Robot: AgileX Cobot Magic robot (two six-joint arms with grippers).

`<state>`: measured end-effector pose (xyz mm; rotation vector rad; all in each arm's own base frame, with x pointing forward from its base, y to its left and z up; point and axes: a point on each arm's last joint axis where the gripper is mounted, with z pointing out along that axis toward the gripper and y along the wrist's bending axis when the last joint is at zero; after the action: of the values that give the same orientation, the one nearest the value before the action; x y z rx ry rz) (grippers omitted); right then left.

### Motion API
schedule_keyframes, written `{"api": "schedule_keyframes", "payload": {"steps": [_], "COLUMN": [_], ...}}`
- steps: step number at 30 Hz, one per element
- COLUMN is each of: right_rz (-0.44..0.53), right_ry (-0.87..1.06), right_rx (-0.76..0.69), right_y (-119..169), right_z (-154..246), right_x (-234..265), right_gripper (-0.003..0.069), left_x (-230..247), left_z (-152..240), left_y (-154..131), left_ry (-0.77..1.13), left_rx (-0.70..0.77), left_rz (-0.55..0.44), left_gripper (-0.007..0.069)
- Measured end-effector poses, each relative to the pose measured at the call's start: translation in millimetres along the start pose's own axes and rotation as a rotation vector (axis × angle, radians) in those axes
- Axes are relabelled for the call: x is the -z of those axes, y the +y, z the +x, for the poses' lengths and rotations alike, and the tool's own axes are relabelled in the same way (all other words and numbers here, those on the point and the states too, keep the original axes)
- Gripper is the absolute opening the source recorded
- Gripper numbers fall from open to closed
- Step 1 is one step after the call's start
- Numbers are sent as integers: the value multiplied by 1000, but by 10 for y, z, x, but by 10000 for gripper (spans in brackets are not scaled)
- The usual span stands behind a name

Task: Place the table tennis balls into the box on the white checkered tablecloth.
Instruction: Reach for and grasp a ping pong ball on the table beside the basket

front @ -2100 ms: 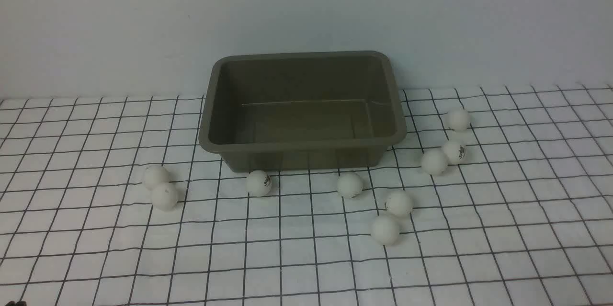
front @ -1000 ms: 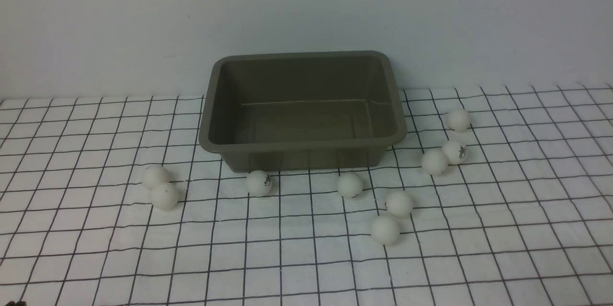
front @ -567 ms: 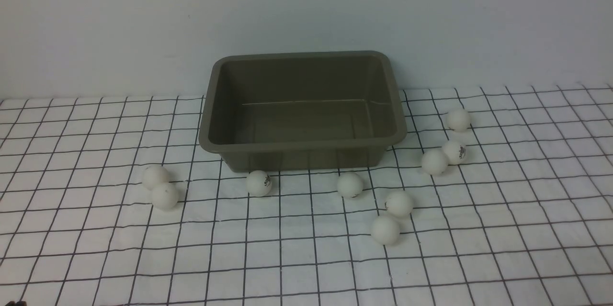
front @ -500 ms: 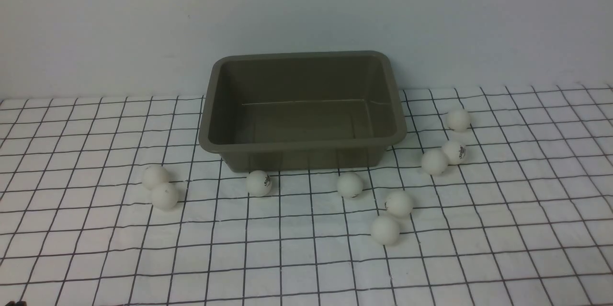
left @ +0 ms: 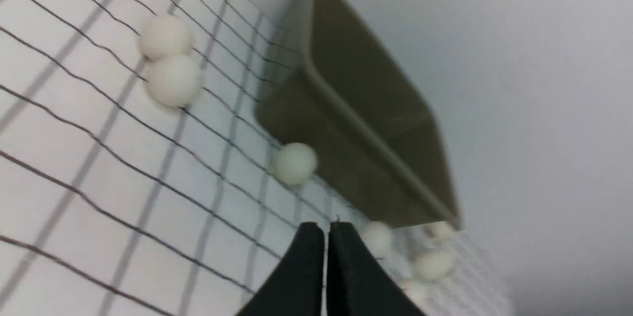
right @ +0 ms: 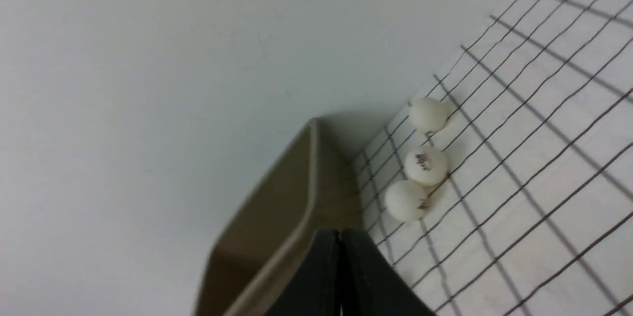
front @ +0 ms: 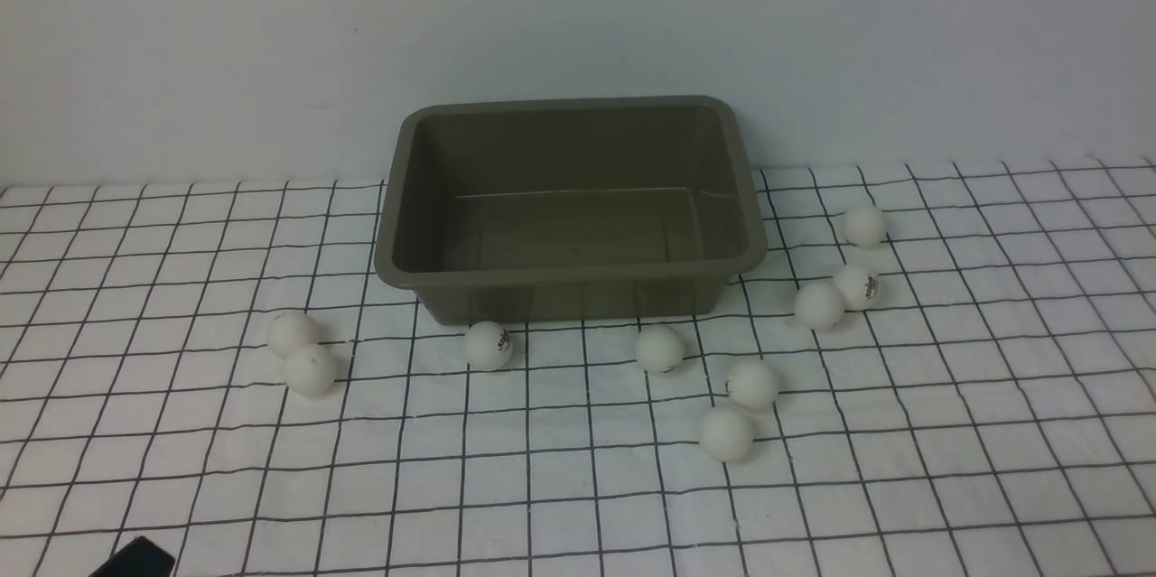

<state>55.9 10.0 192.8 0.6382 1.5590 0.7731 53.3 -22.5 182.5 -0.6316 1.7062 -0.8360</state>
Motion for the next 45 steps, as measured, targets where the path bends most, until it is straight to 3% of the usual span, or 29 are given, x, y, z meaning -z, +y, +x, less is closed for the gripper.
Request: {"api": "schedule_keyframes", "payload": {"steps": [2, 6, 17, 21, 28, 34, 36, 38, 40, 45], "right_rz": [-24, -44, -50, -50, -208, -232, -230, -203, -152, -39], "right_ry": [0, -9, -41, -33, 4, 107, 144, 255, 366, 507], "right_rx": [-148, -265, -283, -256, 239, 486, 523, 661, 760, 853], "right_y": [22, 37, 38, 41, 677, 1019, 1082, 1226, 1313, 1340], "right_z": [-2, -12, -42, -36, -354, -532, -565, -668, -774, -919], "right_x": [0, 0, 1, 2, 162, 89, 44, -140, -385, -817], "right_gripper": [-16, -16, -16, -16, -16, -16, -16, -16, -16, -13], "left_x": [2, 8, 31, 34, 111, 146, 118, -70, -232, -687], "left_z": [-20, -79, -214, -222, -322, -496, -544, -682, -762, -955], "left_y": [-60, -95, -100, -108, -327, -611, -679, -880, -981, -1040], "left_ry": [-16, -72, -201, -205, -229, -234, -220, -102, 2, 263], "left_rx": [167, 277, 546, 582, 233, 19, -50, -291, -424, -671], "left_rz": [68, 117, 174, 189, 234, 252, 239, 187, 158, 36], "left_gripper": [-5, -5, -5, -5, -5, -5, -5, -5, -5, -5]}}
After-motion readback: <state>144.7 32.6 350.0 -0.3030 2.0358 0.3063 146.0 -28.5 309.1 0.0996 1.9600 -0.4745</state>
